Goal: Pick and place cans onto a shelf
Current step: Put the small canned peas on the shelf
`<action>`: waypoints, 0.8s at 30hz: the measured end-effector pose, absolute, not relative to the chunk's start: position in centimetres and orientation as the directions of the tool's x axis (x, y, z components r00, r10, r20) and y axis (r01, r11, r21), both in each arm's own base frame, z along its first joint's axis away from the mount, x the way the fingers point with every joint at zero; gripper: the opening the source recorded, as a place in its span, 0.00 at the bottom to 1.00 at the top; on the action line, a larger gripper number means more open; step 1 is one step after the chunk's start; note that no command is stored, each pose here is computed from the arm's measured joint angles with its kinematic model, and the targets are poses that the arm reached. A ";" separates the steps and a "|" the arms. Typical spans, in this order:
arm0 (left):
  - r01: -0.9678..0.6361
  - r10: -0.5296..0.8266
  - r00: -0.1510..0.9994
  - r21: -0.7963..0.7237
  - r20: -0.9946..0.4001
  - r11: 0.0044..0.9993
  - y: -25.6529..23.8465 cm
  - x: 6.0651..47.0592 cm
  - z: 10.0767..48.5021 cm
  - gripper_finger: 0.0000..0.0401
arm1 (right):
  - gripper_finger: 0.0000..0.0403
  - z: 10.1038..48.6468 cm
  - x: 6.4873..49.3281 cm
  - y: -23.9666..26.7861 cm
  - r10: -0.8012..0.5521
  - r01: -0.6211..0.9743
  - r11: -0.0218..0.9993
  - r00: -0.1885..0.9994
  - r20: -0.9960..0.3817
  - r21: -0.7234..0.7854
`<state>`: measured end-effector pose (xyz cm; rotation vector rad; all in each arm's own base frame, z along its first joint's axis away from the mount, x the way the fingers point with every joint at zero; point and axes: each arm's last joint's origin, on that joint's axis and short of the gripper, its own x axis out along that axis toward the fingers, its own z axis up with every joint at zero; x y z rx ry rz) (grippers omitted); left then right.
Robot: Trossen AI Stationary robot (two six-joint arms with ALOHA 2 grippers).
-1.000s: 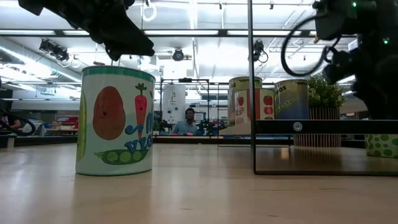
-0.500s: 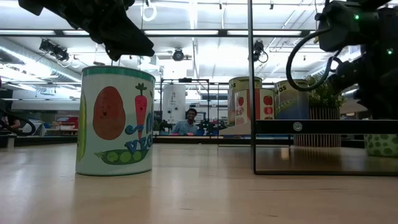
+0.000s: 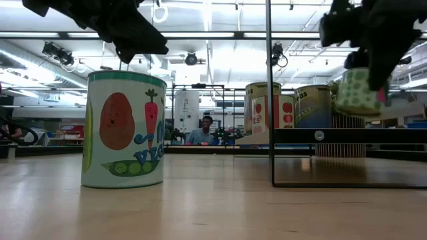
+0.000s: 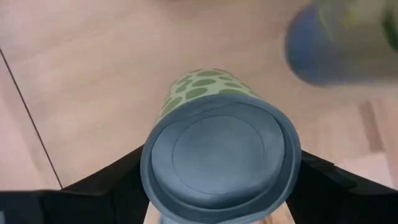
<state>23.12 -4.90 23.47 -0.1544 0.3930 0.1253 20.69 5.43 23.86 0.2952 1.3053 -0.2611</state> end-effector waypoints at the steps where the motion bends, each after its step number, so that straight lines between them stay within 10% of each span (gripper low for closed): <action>1: -0.153 0.093 0.919 -0.128 -0.384 0.980 -4.9 23.2 23.5 0.31 | 0.75 23.7 21.1 5.5 -0.020 0.352 0.933 0.253 -0.967 0.073; 24: -0.152 0.092 0.922 -0.132 -0.377 0.980 -4.9 23.2 23.6 0.31 | 0.87 21.9 25.8 4.6 -0.051 0.460 0.888 0.130 -0.990 0.014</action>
